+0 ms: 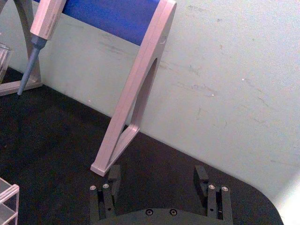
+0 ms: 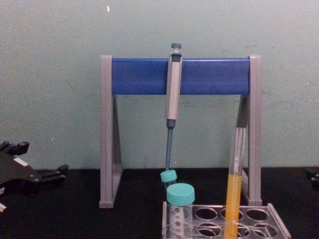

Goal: Pick up the test tube from the test tube rack, shake it, then place it back into the test tube rack.

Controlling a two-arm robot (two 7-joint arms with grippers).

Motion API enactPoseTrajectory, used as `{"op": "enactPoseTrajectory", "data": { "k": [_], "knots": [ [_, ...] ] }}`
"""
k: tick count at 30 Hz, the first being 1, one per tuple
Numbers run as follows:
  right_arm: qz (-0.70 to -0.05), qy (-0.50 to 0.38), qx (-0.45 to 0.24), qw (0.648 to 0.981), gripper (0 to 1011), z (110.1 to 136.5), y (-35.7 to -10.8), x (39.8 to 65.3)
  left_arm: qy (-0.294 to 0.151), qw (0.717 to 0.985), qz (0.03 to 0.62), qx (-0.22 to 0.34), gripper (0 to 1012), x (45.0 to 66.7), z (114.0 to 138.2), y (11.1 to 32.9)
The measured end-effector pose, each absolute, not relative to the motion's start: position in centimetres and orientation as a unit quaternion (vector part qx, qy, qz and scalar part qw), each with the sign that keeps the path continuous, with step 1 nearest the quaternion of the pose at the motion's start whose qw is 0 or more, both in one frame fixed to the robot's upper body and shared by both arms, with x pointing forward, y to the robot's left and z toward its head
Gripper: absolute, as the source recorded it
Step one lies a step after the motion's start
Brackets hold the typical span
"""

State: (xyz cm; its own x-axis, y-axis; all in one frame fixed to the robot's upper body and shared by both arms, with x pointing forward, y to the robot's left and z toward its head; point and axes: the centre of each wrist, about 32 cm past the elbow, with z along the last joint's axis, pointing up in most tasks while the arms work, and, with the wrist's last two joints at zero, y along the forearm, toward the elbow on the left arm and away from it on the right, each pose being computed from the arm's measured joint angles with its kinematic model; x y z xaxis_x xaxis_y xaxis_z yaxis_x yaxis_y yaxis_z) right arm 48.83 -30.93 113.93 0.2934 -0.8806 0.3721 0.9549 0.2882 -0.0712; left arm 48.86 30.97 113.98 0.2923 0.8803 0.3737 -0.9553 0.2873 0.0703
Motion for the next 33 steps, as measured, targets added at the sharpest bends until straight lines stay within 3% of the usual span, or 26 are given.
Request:
{"op": "enactPoseTrajectory", "data": {
  "k": [33],
  "knots": [
    [-0.58,-0.132,-0.141,0.791,1000,113.98,-30.97,48.86,-0.132,0.791,0.58,0.141,1001,48.86,113.98,30.96]
  ]
}}
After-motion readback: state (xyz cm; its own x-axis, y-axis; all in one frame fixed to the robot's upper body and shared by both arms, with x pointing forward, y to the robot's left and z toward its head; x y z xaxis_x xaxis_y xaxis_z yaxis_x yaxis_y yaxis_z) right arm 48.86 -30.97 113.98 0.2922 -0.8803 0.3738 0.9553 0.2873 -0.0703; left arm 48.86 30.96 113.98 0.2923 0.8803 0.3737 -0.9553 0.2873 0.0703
